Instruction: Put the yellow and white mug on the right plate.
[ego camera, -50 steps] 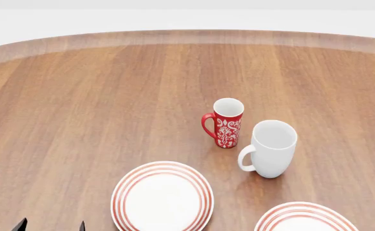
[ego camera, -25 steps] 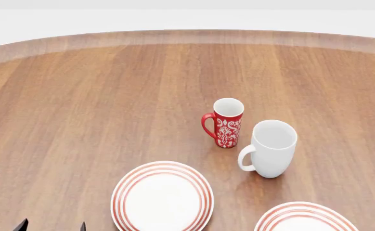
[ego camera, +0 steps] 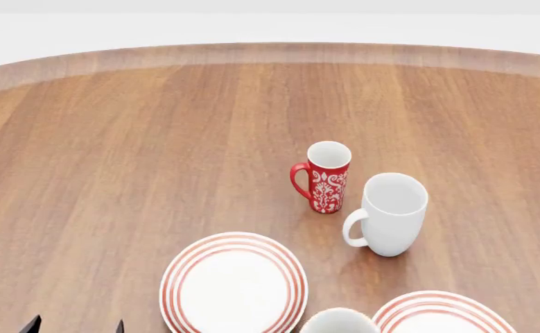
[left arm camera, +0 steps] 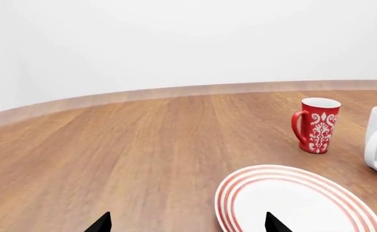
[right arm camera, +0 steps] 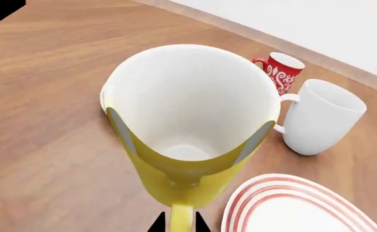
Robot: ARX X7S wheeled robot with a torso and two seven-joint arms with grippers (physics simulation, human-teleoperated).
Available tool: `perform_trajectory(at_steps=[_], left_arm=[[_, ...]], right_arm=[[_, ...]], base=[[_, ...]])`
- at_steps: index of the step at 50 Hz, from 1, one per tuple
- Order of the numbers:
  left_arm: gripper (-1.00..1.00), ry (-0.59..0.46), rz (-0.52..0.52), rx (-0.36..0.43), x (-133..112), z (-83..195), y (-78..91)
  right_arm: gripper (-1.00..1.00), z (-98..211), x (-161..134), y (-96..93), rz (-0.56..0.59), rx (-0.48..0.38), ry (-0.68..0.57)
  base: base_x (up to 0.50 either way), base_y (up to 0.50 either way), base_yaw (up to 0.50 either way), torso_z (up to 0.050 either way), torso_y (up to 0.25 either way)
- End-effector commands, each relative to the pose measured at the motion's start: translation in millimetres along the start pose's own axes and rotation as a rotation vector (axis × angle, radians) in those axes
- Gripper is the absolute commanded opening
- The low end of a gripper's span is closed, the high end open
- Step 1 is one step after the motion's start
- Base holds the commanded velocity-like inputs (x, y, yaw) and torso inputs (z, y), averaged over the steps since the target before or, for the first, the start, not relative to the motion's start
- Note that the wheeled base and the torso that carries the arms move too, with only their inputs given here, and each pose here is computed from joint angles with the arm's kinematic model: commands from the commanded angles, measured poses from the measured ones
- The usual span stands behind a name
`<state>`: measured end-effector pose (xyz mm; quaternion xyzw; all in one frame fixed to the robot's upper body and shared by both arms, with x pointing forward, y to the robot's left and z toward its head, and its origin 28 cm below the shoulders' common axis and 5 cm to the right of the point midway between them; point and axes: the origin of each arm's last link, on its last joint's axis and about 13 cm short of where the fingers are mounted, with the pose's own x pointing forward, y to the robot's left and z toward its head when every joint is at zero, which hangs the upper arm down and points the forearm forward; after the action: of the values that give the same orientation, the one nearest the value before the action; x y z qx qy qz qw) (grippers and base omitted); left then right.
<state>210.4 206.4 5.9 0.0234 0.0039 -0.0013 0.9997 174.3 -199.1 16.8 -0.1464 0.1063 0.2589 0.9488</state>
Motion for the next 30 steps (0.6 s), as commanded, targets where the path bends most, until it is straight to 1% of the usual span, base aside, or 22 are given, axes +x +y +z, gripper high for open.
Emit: perform_trajectory(at_steps=[1,12,20,23,24,30], left_arm=[[1.00,-0.001,0.000,-0.001,0.1,0.3,0.0],[1.00,0.000,-0.001,-0.002,0.2,-0.3,-0.2],[1.00,-0.001,-0.001,-0.001,0.1,-0.2,-0.2],[1.00,-0.001,-0.001,-0.001,0.1,-0.1,-0.2],[1.00,-0.001,-0.003,0.000,0.0,0.0,-0.4],[1.00,-0.003,-0.003,-0.001,0.0,0.3,-0.2]], right_arm=[[-1.00,-0.1,-10.7,-9.7,-0.086,0.032,-0.019],[-1.00,-7.9,-17.5,-17.8,-0.156,0.087,-0.014],[-1.00,-20.9,-23.5,-25.5,-0.227,0.162,-0.005],[-1.00,-21.0,-23.4,-25.5,-0.227,0.162,-0.005],[-1.00,-28.2,-24.4,-28.9,-0.255,0.202,0.002],[-1.00,-34.3,-22.4,-32.9,-0.278,0.239,0.008]], base=[[0.00,0.00,0.00,0.000,0.000],[0.00,0.00,0.00,0.000,0.000],[0.00,0.00,0.00,0.000,0.000],[0.00,0.00,0.00,0.000,0.000],[0.00,0.00,0.00,0.000,0.000],[0.00,0.00,0.00,0.000,0.000]])
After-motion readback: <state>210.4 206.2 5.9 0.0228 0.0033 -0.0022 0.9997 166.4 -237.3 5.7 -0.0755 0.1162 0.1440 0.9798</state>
